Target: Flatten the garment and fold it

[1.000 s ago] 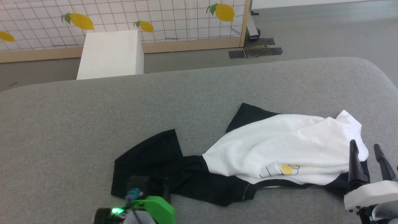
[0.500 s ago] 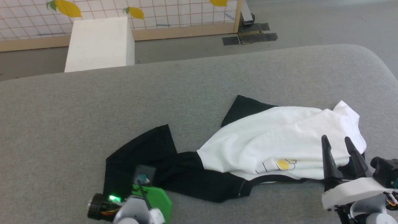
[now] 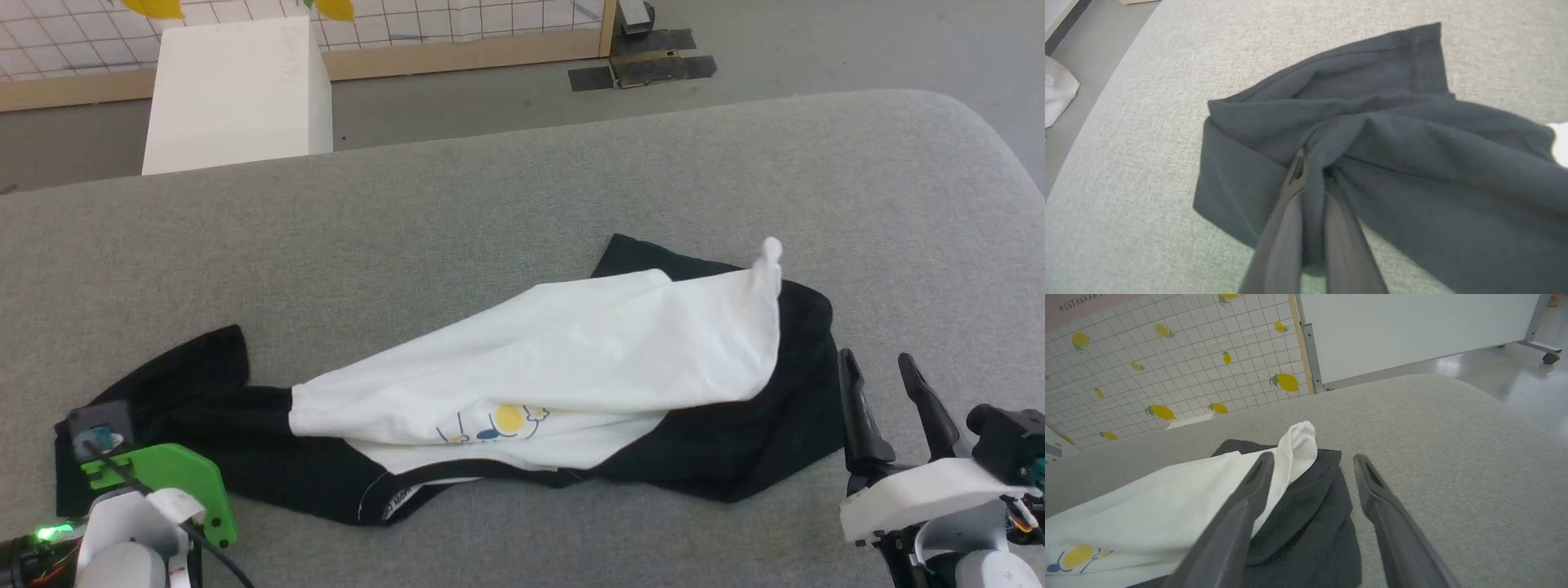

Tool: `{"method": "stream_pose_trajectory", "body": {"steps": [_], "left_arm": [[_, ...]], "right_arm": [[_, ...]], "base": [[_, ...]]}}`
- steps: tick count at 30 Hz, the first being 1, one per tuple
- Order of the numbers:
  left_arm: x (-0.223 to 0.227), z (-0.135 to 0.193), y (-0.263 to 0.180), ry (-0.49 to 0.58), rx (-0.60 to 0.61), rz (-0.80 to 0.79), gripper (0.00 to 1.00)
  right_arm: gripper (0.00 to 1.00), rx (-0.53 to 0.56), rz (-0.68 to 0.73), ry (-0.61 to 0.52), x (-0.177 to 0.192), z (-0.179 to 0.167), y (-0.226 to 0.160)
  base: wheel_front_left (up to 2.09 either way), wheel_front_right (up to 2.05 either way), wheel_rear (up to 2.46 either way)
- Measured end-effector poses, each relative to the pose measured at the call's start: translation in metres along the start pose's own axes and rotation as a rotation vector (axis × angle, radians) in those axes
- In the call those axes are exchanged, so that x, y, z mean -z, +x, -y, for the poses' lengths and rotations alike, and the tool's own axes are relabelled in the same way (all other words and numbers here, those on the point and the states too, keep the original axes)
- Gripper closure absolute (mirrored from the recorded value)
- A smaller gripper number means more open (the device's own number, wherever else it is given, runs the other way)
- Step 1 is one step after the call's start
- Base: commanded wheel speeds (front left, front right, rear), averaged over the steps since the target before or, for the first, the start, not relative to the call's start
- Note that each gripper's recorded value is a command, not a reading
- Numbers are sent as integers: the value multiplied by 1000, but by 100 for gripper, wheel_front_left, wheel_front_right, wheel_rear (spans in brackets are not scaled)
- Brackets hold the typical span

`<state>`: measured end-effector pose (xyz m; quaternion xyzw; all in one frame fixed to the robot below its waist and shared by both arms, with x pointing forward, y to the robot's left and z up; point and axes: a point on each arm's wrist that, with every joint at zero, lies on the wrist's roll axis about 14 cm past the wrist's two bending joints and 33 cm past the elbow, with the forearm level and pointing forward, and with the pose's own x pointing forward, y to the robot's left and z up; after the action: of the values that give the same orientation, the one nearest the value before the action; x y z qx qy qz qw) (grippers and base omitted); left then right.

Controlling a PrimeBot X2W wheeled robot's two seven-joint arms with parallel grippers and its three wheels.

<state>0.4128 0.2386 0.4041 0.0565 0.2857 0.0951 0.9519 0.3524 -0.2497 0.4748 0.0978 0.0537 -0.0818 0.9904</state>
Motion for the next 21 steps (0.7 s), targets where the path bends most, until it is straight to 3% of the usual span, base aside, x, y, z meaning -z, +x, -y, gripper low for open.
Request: {"method": "stream_pose_trajectory", "body": {"steps": [1, 5, 10, 15, 21], "left_arm": [[0, -2, -2, -42, 2, 17, 0], [1, 5, -11, -85, 25, 74, 0], [-40, 42, -39, -161, 145, 330, 0], [-66, 115, -69, -92, 388, 464, 0], [-97, 199, -78, 51, 644, 485, 0]], "right_arm": [[0, -1, -5, 1, 2, 0, 2], [0, -13, -10, 2, 3, -4, 5], [0, -40, 12, 4, -4, -13, 8], [0, -63, 29, 5, -9, -21, 10], [0, -72, 53, 11, -16, -24, 9]], "base": [[0, 0, 0], [0, 0, 0], [0, 0, 0], [0, 0, 0], [0, 0, 0]]}}
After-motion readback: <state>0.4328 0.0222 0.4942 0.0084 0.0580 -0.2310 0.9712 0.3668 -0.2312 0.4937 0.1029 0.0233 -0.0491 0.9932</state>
